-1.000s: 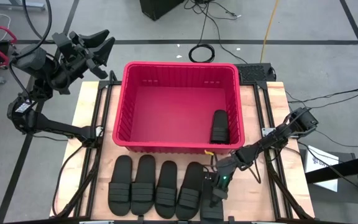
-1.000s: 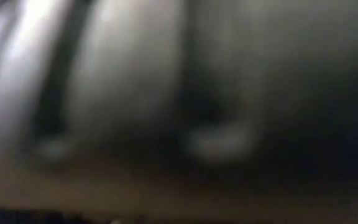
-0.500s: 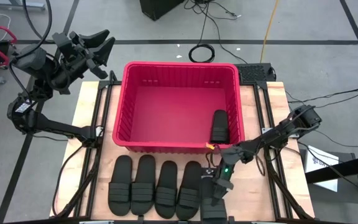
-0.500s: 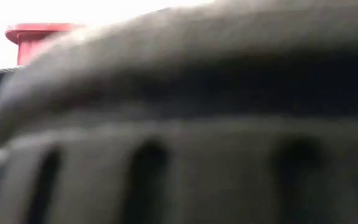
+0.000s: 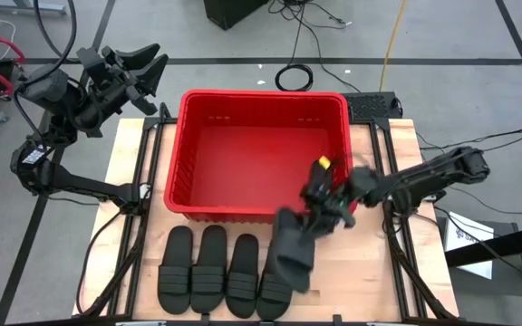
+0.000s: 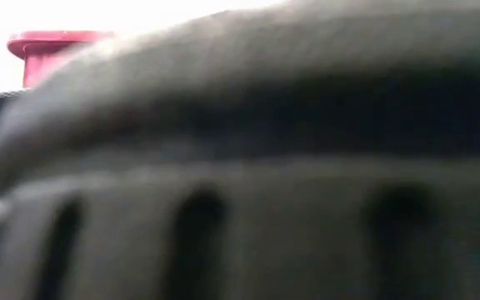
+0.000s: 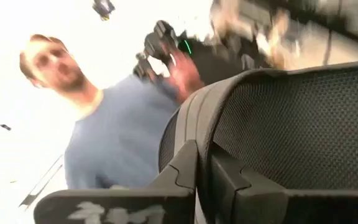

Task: Pick and place slides into bin
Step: Put the black slide into the red bin

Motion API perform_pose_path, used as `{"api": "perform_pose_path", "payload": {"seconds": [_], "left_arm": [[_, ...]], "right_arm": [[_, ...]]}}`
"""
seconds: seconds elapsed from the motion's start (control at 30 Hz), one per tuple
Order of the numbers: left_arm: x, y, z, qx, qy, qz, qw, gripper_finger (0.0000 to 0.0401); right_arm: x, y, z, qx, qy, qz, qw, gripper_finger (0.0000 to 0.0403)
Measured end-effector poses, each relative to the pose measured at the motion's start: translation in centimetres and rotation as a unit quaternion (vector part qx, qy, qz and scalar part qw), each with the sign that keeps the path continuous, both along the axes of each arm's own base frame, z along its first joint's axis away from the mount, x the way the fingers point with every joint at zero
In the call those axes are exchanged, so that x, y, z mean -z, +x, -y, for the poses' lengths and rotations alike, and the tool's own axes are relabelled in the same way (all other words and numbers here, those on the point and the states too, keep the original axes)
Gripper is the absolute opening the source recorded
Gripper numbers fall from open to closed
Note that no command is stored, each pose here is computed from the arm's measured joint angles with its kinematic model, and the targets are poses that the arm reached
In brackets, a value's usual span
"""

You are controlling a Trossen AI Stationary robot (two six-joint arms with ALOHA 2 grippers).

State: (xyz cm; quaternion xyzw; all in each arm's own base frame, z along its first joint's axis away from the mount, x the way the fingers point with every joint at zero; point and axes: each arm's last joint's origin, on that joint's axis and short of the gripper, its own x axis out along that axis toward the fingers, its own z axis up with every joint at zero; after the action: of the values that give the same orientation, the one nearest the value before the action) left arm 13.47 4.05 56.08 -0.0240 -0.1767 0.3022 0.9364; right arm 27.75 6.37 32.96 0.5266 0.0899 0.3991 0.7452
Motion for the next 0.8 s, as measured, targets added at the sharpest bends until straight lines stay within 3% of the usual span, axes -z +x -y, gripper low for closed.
{"api": "perform_pose_path", "payload": {"seconds": [0.17, 0.33, 0.47, 0.57, 0.8], "left_arm": [[0.1, 0.4, -0.1, -0.002, 0.003, -0.007, 1.000, 0.0200], [0.3, 1.2, -0.3, -0.003, 0.001, -0.015, 1.000, 0.0200], [0.4, 1.7, -0.4, -0.002, 0.000, -0.018, 1.000, 0.0200], [0.3, 1.7, -0.4, -0.002, 0.002, -0.008, 1.000, 0.0200], [-0.6, 0.8, -0.2, -0.011, 0.017, 0.030, 0.999, 0.0200]], "right_arm": [[-4.0, -0.6, 3.2, 0.113, -0.042, 0.118, 0.986, 0.0008], [-6.9, -1.1, 6.9, 0.276, -0.121, 0.214, 0.929, 0.0008], [-7.5, -1.2, 9.6, 0.355, -0.189, 0.213, 0.890, 0.0008], [-7.7, -1.2, 11.2, 0.392, -0.222, 0.193, 0.872, 0.0008], [-8.9, -1.6, 14.1, 0.407, -0.318, 0.118, 0.848, 0.0008]]}}
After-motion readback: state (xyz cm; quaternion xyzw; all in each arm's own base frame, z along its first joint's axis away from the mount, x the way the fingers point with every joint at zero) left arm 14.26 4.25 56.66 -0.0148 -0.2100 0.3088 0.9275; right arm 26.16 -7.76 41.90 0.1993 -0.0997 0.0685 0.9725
